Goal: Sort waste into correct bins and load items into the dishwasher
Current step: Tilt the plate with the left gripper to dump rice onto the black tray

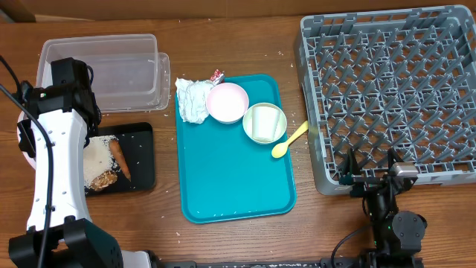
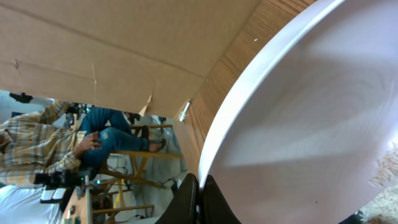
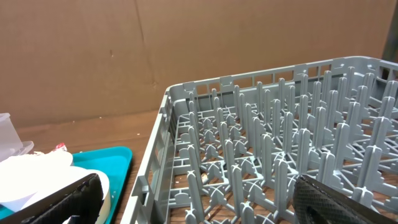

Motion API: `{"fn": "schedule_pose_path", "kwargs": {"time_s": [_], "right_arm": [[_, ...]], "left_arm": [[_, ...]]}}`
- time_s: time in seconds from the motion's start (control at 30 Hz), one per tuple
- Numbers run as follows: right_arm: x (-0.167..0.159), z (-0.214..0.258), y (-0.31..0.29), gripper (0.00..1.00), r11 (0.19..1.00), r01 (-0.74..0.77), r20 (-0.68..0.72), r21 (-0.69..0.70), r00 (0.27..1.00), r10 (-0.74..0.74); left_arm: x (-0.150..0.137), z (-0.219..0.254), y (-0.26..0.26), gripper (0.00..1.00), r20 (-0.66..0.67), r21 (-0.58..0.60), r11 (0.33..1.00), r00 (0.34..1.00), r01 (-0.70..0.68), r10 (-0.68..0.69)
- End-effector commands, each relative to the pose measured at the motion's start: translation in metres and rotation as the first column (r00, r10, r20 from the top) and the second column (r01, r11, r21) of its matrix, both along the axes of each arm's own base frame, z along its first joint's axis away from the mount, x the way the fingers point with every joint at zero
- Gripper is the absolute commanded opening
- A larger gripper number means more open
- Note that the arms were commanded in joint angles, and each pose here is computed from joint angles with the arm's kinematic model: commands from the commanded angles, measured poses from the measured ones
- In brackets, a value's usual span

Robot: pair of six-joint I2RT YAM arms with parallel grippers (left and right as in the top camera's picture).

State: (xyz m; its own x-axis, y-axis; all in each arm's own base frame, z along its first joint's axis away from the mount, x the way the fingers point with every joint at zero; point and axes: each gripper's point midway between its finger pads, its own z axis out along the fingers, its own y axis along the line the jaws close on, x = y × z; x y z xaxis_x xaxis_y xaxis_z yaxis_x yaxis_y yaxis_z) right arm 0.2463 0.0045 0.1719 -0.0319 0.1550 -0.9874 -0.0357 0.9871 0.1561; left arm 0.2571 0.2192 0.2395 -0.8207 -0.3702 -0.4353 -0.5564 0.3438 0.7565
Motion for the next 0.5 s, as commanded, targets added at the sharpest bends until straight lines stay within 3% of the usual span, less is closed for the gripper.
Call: {"fn": "schedule_pose_path", "kwargs": {"time_s": [0.0, 0.47], "right_arm": [[0.0, -0.001, 0.0, 1.0, 1.0, -0.001, 0.006, -0.004, 1.0, 0.001], [0.0, -0.001, 0.0, 1.0, 1.0, -0.001, 0.006, -0.004, 1.0, 0.001]], "left_arm": [[-0.005, 0.016, -0.001, 0.04, 0.023, 0.038, 0.999, 1.0, -0.011, 0.01], [-0.004, 0.017, -0.014, 0.04, -0.004, 0.043, 0.999, 1.0, 0.019, -0.019]]}}
